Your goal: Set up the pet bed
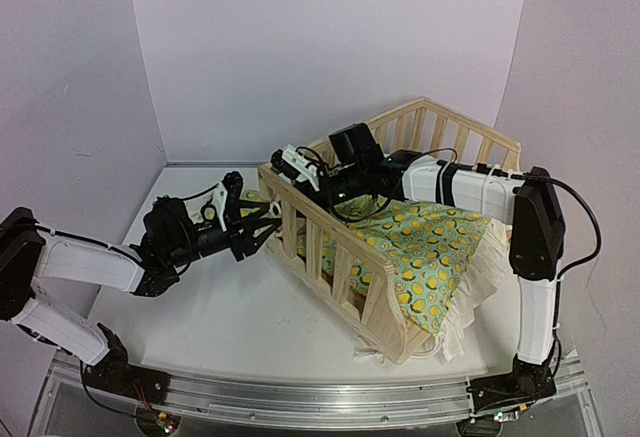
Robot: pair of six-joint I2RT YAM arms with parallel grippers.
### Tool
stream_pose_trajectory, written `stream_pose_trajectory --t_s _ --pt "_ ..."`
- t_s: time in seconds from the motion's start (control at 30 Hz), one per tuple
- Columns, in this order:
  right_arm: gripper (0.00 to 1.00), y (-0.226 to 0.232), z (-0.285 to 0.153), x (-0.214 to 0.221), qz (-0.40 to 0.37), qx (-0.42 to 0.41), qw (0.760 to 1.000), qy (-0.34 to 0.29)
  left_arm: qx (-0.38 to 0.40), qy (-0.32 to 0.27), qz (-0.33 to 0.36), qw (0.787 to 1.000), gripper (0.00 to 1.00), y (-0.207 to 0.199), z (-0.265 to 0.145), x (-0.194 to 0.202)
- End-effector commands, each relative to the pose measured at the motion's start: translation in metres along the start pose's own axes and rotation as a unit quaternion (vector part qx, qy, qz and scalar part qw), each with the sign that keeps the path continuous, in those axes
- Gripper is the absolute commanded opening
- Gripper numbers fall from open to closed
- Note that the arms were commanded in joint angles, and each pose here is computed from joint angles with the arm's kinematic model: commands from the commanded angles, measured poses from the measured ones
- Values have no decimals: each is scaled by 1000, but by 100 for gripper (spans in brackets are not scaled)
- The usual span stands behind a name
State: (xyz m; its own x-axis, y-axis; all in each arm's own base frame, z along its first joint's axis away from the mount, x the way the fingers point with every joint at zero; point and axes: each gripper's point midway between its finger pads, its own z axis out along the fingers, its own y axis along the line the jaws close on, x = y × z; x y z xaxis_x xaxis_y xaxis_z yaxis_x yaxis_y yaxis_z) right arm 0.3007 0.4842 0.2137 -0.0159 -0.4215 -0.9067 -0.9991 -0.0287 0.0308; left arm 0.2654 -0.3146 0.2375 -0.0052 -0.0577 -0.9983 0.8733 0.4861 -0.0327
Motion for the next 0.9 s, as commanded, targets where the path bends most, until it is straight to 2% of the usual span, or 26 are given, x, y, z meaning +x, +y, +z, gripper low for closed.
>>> stream_pose_trajectory --t_s 0.0,0.2,0.27,0.4,0.53,0.6,0.67,0.73,0.77,0.8,0.83,0.87 --pt "0 28 1 -24 -27 -56 998 -26 -28 -47 23 998 51 13 8 -34" --pt "0 30 0 -21 -29 -55 998 -20 -46 -54 16 997 53 19 6 -39" --pt "0 31 -1 -22 -29 -58 998 -21 -29 -53 18 998 50 13 9 -39" --pt "0 31 -2 -25 -30 -58 998 -24 -14 -47 9 999 22 10 15 -34" --pt "0 28 -5 -29 -22 -46 998 -24 -19 -40 11 999 2 10 9 -27" --pt "0 20 -5 -29 -6 -19 1000 -17 -27 -38 13 999 0 10 1 -24" --pt "24 1 -12 -28 28 43 999 -3 -53 -24 3 998 0 16 -11 -15" --pt "41 -14 -31 -26 65 106 992 6 -97 -4 -14 995 0 27 -26 -2" --pt "55 -21 -43 -20 87 141 986 12 -124 6 -23 992 0 34 -36 4" --pt "79 -28 -58 -18 104 181 978 15 -153 15 -33 988 0 40 -47 12" --pt "96 -36 -75 -14 127 228 965 23 -190 27 -47 980 0 50 -58 19" --pt "98 -43 -94 -9 151 276 949 33 -228 43 -61 971 0 60 -69 30"
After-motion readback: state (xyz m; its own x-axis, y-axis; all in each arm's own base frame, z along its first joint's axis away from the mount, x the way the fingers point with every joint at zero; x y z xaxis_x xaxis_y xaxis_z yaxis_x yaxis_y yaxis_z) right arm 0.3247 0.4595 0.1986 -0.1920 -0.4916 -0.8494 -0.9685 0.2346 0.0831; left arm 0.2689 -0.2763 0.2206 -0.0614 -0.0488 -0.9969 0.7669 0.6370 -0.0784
